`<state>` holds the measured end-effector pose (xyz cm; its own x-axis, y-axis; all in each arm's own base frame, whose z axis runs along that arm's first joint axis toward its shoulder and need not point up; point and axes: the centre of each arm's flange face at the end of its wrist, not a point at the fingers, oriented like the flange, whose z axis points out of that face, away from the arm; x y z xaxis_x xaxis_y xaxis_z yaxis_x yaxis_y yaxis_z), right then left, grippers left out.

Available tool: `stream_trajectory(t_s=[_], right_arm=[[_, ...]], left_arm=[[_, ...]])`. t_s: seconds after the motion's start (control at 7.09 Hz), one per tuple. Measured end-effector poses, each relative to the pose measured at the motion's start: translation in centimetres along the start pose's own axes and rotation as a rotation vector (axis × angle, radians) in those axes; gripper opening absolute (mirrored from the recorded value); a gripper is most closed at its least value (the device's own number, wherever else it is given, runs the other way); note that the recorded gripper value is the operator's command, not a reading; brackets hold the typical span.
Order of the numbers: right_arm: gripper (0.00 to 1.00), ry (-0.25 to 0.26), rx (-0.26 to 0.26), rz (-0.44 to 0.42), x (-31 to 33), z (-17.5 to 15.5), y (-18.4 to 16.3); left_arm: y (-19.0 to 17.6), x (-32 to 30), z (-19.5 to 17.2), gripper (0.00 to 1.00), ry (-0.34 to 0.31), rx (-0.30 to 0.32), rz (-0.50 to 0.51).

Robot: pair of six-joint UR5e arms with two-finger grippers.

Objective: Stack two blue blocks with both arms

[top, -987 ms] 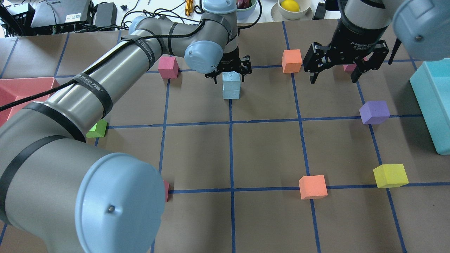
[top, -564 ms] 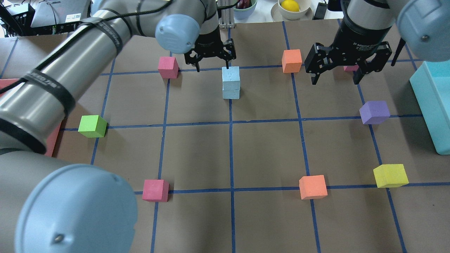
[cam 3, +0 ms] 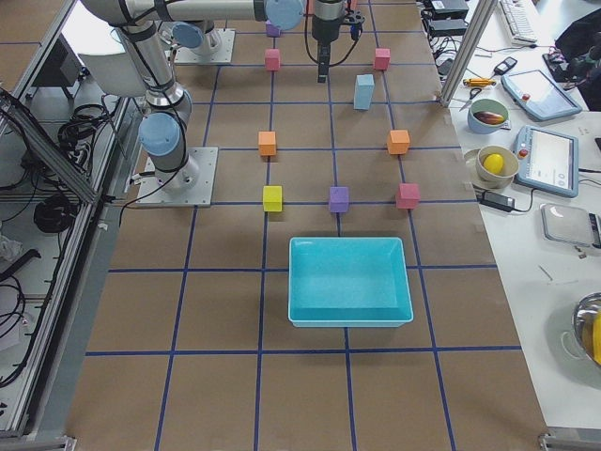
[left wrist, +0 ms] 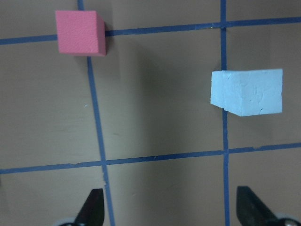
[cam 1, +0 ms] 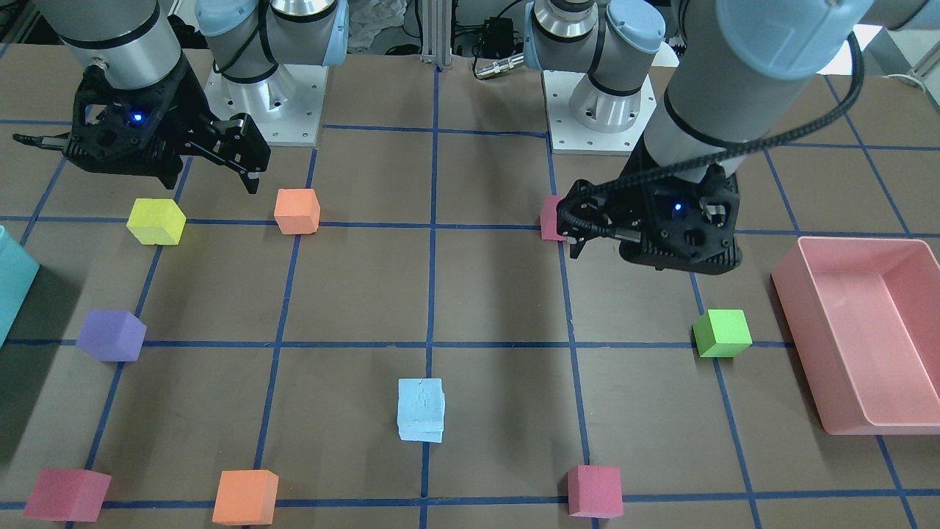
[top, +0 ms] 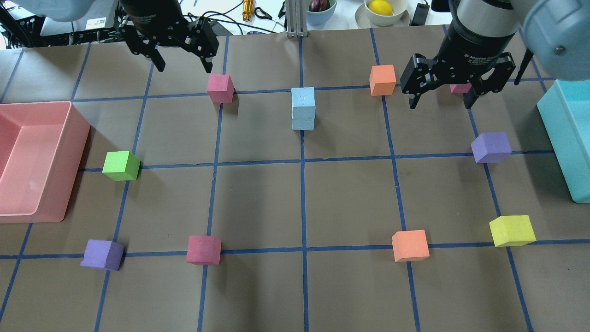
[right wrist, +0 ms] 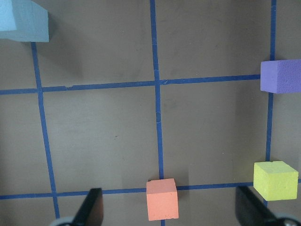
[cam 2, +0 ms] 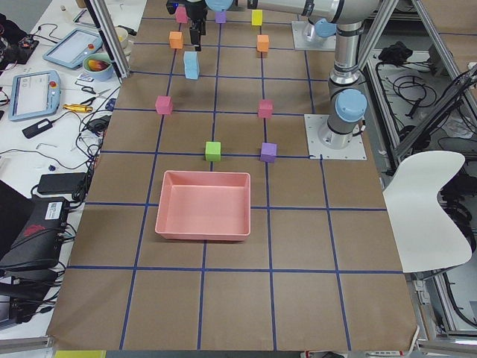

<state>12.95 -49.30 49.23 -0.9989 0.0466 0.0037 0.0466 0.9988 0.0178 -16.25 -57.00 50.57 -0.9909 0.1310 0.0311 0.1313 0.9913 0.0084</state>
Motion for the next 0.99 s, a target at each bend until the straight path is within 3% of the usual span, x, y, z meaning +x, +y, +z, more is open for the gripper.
stream_trajectory(t_s=[0.28,0.56,0.85,0.99], right_arm=[[1.00,-0.001,0.005,0.000,0.0,-0.1,0.0],[1.00,0.000,0.008,0.001,0.0,-0.2,0.0],[1.00,0.000,0.006,0.001,0.0,0.0,-0.1],[1.00,0.000,0.005,0.001,0.0,0.0,-0.1]], left_arm=[[3.6,-0.9,-1.5,1.00,-0.005,0.049,-0.010],[4.4,-1.0,-2.2,1.00,-0.025,0.081,-0.009],[4.6,-1.7,-2.8,1.00,-0.098,0.094,-0.019],[4.5,-1.6,-2.9,1.00,-0.093,0.105,-0.022]])
